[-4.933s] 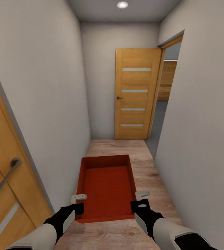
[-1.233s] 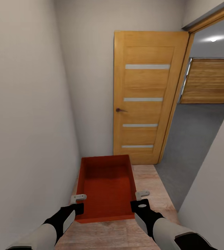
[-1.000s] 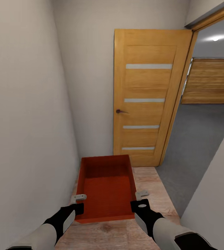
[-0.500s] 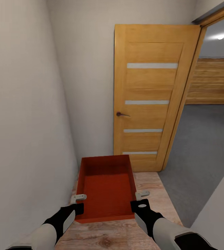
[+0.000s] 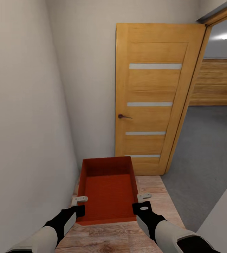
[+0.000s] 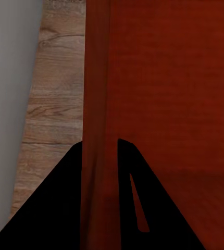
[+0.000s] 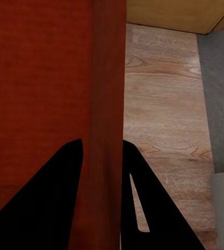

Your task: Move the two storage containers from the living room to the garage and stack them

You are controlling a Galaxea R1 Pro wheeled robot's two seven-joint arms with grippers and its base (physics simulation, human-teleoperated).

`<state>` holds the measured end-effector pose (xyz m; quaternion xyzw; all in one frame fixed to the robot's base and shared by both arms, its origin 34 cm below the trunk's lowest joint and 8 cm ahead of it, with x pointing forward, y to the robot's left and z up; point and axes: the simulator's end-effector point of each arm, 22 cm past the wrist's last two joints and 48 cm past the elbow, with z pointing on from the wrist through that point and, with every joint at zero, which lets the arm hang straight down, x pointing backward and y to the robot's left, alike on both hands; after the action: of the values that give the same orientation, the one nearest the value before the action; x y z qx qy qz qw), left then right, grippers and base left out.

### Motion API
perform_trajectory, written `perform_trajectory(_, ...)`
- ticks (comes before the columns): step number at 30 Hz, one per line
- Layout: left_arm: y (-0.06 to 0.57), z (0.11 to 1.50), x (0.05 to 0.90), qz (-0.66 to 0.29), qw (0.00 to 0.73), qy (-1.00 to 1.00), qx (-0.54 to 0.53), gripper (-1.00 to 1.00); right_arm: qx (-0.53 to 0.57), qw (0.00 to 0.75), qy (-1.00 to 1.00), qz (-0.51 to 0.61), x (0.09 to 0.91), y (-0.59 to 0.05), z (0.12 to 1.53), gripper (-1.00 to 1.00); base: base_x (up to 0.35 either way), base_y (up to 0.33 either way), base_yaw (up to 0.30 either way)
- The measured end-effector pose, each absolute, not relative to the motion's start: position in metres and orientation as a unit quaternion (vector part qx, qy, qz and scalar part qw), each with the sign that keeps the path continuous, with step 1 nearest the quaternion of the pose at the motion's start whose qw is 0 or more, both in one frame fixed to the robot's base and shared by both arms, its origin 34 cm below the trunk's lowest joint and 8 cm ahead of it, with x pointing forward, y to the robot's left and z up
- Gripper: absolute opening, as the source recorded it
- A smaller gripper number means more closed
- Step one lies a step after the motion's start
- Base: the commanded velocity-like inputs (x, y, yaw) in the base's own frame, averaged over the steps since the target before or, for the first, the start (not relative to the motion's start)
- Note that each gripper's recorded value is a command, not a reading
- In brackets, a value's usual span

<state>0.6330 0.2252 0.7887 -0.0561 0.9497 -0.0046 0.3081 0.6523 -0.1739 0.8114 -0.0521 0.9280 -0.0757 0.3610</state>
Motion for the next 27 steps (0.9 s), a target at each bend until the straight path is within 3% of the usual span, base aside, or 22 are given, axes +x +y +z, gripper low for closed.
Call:
perform_trajectory(18,0.2253,0.7899,0.6343,-0.004,0.309,0.949,-0.055,-1.00,-0.051,0.362,0.928,-0.075,0.6526,-0.1739,0.8117,-1.00,0.000,0.000,-0.005)
perform_trajectory(27,0.2253,0.7914,0.6359,-0.003,0.312,0.949,-0.054,-1.00,-0.049,0.364,0.927,-0.075,0.6533,-0.1740,0.8123,-1.00,0.000,0.000,-0.191)
